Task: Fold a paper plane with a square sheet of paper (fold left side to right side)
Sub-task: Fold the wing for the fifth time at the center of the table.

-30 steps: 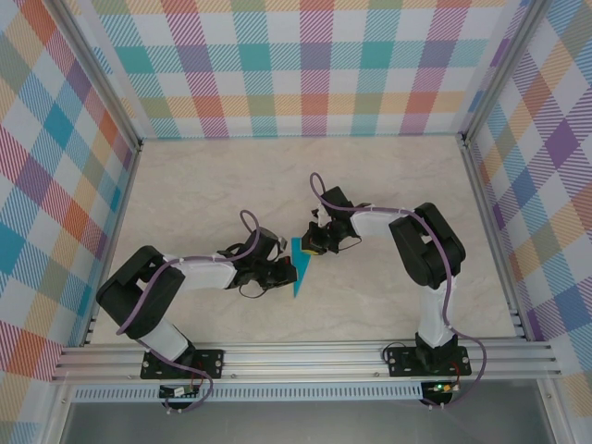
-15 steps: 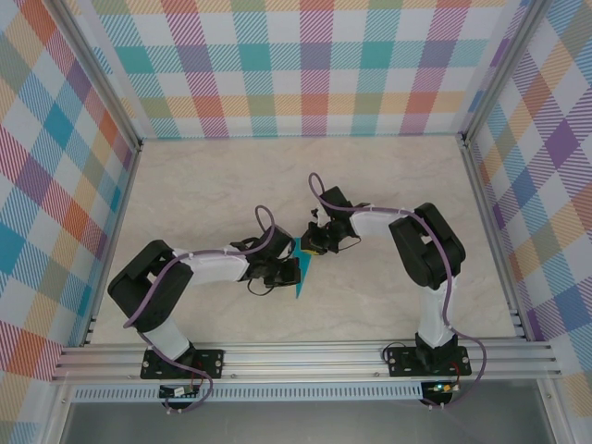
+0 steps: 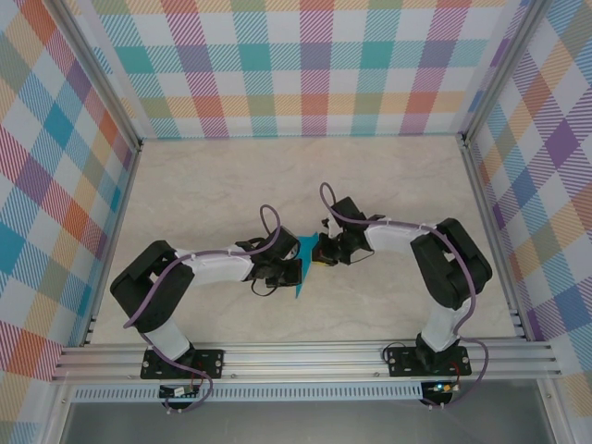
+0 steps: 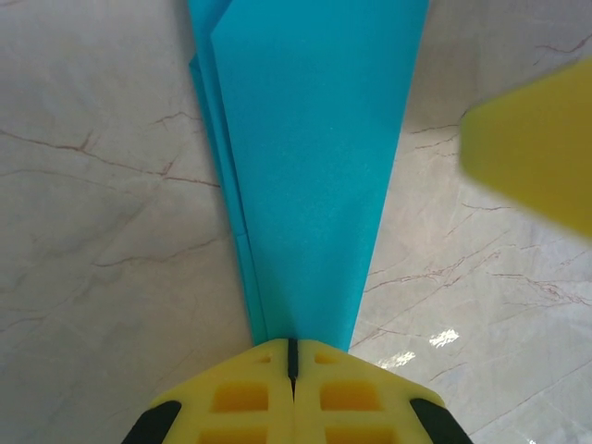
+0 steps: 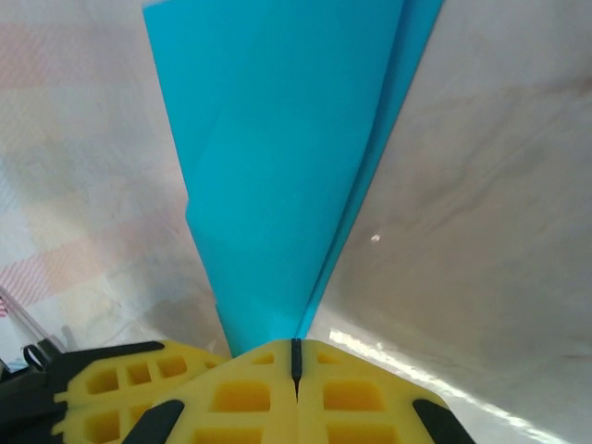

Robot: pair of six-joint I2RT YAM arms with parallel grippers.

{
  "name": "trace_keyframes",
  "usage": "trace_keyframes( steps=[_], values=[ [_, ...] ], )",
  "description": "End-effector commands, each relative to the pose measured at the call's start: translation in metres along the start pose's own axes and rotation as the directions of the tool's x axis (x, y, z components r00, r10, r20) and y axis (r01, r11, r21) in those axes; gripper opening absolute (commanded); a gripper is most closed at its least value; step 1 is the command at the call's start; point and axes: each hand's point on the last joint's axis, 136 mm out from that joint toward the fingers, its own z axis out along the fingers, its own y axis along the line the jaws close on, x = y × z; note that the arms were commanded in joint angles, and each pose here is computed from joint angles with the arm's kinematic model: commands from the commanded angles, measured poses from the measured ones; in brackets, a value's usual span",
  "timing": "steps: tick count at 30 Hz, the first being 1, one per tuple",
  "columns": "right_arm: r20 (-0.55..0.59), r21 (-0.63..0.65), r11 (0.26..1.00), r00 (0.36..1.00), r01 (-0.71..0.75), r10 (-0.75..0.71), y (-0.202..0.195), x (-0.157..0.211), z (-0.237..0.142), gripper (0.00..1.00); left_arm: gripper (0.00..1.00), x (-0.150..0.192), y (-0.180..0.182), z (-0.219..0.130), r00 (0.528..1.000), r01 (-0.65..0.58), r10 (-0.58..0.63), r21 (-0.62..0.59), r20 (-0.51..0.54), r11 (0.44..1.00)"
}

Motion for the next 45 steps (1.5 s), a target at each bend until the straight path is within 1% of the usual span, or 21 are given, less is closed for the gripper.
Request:
trace_keyframes(
  steps=[1, 8, 12, 19, 32, 39, 45],
  values=[
    [-0.009, -0.084, 0.996, 1.0, 0.017, -0.017, 0.021, 0.0, 0.01, 0.0, 0.0, 0.031, 0.045, 0.009, 0.994, 0.026, -0.045, -0.184, -0.099, 0.983],
    [-0.03, -0.067, 0.998, 0.999, 0.013, -0.015, 0.019, 0.004, 0.022, 0.0, 0.0, 0.032, 0.045, 0.009, 0.994, 0.027, -0.046, -0.189, -0.099, 0.982],
    [-0.033, -0.014, 1.0, 0.999, 0.009, -0.009, 0.005, 0.004, 0.029, 0.0, 0.0, 0.033, 0.047, 0.008, 0.994, 0.027, -0.047, -0.197, -0.1, 0.98],
    [0.003, 0.109, 0.992, 0.998, 0.062, -0.063, -0.02, -0.006, 0.029, 0.0, 0.0, 0.035, 0.049, 0.01, 0.993, 0.032, -0.055, -0.203, -0.107, 0.979],
    [0.068, 0.086, 0.993, 0.994, 0.083, -0.089, -0.017, -0.042, 0.019, 0.0, 0.0, 0.038, 0.052, 0.012, 0.991, 0.035, -0.061, -0.21, -0.118, 0.977],
    [0.086, 0.099, 0.993, 0.993, 0.07, -0.078, -0.028, -0.057, 0.018, 0.0, 0.0, 0.039, 0.053, 0.011, 0.991, 0.037, -0.062, -0.21, -0.117, 0.977],
    [0.11, 0.085, 0.995, 0.992, 0.052, -0.061, -0.038, -0.078, 0.012, 0.0, 0.0, 0.038, 0.052, 0.011, 0.991, 0.038, -0.063, -0.208, -0.117, 0.977]
  ],
)
